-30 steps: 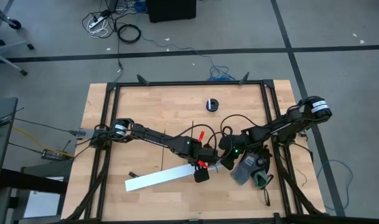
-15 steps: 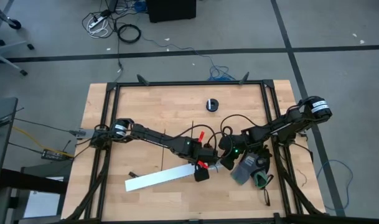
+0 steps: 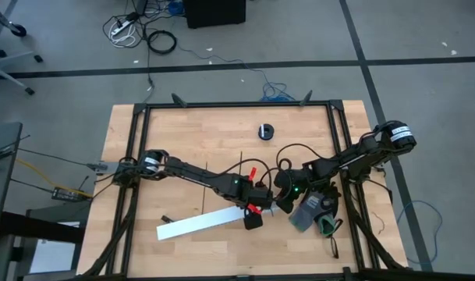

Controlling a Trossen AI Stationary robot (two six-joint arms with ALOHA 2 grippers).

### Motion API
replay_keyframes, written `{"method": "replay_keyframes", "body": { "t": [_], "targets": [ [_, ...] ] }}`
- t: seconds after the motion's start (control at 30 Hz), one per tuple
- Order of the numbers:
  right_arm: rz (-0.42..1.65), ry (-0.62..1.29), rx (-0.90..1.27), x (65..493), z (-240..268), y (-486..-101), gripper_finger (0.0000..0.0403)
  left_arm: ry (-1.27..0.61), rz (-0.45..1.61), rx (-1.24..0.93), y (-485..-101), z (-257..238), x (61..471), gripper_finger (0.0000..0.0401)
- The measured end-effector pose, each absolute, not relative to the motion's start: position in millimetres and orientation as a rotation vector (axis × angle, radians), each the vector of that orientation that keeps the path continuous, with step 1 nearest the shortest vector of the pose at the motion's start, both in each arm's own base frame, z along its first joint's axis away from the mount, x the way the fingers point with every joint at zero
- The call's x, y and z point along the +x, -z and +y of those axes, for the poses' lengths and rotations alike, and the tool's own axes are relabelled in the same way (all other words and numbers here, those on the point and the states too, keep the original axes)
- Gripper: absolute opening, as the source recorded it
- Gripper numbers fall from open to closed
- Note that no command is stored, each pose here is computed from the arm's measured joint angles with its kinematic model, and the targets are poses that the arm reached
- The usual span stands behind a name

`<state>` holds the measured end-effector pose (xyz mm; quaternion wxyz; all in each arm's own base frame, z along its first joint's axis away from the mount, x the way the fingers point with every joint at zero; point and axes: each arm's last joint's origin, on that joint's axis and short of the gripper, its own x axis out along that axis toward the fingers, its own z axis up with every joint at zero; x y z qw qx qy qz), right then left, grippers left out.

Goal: Ziptie cables
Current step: Close the white cable duct

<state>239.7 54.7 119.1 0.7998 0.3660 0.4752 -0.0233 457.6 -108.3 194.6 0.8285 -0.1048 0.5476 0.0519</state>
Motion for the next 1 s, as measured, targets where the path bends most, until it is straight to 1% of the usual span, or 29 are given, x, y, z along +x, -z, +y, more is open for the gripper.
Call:
{"method": "replay_keyframes", "body": {
  "t": [0.17, 0.37, 0.73, 1.0],
  "targets": [
    [1.020, 0.050, 0.785, 239.7, 54.8, -119.0, 0.0000, -0.098, 1.176, -0.241, -187.9, -109.3, 459.6, 0.0314],
    [1.021, 0.048, 0.786, 239.7, 54.8, -119.1, 0.0000, -0.135, 1.164, -0.258, -188.0, -112.3, 459.1, 0.0314],
    [1.022, 0.045, 0.788, 239.7, 54.8, -119.1, 0.0000, -0.144, 1.148, -0.252, -192.2, -112.3, 460.3, 0.0314],
    [1.025, 0.039, 0.790, 239.6, 55.0, -119.1, 0.0000, -0.143, 1.150, -0.254, -192.0, -112.4, 460.2, 0.0295]
  ]
}}
